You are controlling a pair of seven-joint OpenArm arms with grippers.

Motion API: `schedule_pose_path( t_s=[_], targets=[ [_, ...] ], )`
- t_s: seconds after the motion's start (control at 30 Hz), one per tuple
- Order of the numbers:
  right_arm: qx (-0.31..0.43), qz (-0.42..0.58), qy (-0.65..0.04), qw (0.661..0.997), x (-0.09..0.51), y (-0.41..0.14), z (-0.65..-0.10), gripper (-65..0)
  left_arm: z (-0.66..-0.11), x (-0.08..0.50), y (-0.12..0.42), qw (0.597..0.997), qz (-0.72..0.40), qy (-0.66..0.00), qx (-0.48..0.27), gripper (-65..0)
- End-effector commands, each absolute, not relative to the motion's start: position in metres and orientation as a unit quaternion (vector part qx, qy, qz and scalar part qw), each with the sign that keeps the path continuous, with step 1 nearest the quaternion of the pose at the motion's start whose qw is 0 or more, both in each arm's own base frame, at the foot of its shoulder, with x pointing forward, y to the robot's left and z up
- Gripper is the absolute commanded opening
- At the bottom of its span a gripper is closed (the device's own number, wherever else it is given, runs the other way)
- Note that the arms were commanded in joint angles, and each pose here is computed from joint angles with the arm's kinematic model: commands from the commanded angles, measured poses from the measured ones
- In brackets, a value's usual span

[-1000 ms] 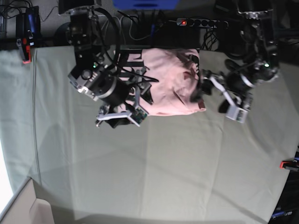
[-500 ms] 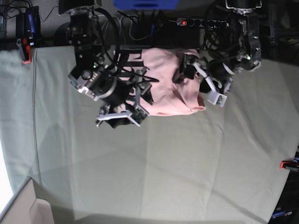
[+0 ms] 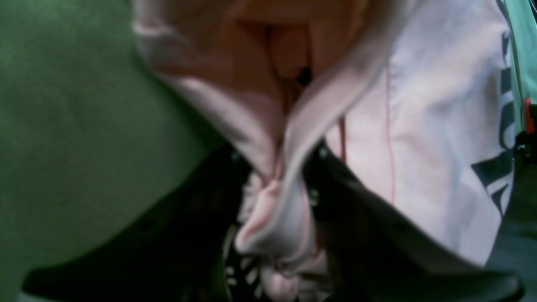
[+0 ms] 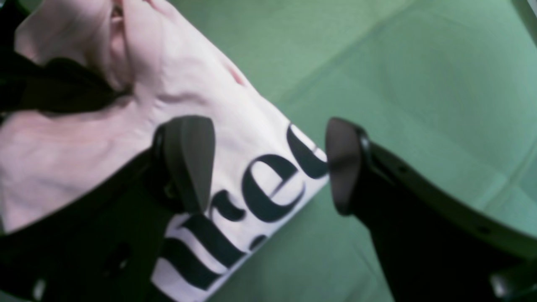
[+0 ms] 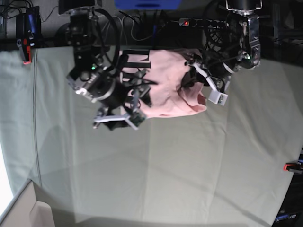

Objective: Layout the t-shirt on the table in an organized manner, then fold the t-shirt properly
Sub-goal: 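Grasp the folded shirt edge with both grippers and straighten it, then push the folded shirt square with the left gripper and withdraw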

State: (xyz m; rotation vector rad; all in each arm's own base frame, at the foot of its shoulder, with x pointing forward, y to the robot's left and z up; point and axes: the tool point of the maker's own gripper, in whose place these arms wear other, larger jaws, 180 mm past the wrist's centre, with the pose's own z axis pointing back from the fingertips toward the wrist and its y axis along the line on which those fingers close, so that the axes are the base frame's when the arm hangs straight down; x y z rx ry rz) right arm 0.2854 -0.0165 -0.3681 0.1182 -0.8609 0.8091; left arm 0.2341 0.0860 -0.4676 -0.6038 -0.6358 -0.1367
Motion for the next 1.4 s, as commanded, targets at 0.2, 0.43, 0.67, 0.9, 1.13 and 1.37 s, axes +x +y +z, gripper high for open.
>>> schedule_pose_path(
  t_s=[0.2, 0.43, 0.67, 0.9, 1.13, 1.37],
  targets=[
    [-0.009, 0.308, -0.465, 0.830, 0.311, -0.078, -0.324, -23.1, -0.447, 0.280, 0.093, 0.897, -0.115, -0.340, -0.257, -64.8],
    [-0.087, 0.209, -0.455, 0.861, 0.306, -0.170, -0.322, -23.1, -0.441, 0.333, 0.066, 0.891, -0.265, -0.323, -0.179, -64.8],
    [-0.135, 0.140, -0.425, 0.884, 0.277, -0.232, -0.332, -23.1, -0.434, 0.360, 0.000, 0.831, -0.455, -0.291, -0.132, -64.8],
    [-0.162, 0.100, -0.387, 0.902, 0.240, -0.268, -0.347, -23.1, -0.434, 0.335, -0.081, 0.704, -0.625, -0.304, -0.143, -64.6],
    [-0.176, 0.065, -0.374, 0.908, 0.221, -0.286, -0.350, -23.1, -0.441, 0.334, -0.103, 0.664, -0.683, -0.288, -0.094, -64.4],
    [-0.169, 0.060, -0.373, 0.910, 0.220, -0.281, -0.353, -23.1, -0.437, 0.338, -0.114, 0.636, -0.713, -0.292, -0.053, -53.4]
  ],
)
